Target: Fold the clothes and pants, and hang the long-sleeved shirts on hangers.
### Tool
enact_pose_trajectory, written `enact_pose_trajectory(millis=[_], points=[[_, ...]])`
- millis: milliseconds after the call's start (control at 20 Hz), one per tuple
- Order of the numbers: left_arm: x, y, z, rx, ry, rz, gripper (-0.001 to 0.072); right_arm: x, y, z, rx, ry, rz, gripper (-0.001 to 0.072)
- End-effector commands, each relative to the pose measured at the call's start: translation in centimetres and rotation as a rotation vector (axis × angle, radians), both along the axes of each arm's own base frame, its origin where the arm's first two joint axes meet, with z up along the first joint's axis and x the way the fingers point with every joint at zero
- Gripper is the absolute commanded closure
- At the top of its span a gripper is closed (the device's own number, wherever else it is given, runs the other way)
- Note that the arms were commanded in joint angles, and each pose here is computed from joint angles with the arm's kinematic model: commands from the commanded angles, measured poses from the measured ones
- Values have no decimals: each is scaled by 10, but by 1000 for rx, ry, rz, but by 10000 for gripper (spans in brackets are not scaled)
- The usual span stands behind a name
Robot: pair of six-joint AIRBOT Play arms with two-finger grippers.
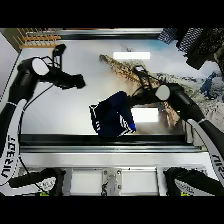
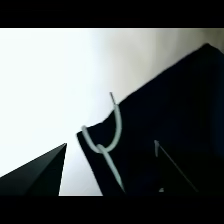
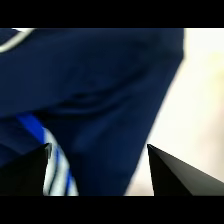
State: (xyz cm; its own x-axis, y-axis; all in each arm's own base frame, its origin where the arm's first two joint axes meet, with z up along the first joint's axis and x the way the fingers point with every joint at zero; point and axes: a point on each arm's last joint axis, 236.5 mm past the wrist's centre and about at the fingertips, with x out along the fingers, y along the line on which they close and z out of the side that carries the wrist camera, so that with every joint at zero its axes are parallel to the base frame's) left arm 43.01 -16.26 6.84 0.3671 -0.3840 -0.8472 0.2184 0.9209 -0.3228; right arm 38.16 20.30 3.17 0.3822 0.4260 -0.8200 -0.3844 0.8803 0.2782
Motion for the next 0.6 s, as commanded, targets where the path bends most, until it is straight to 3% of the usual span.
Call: enact_pose_trajectory(millis=[0,200,400,500,550], points=[[-28,-75,-9,-108,40,-136,119,-2,-60,-10,-10,27,-137,52],[-56,-133,-41,-92,92,-260,120,3,-75,-9,-10,25,-175,52],[-44,-146,-68,-97,110,-204,126,3,-75,-9,-10,25,-175,52],[-29,-138,-77,-107,112,-146,423,3,-75,-9,-10,26,-175,52],[-20,-133,-79,-110,97,-125,654,3,-75,-9,-10,26,-175,52]])
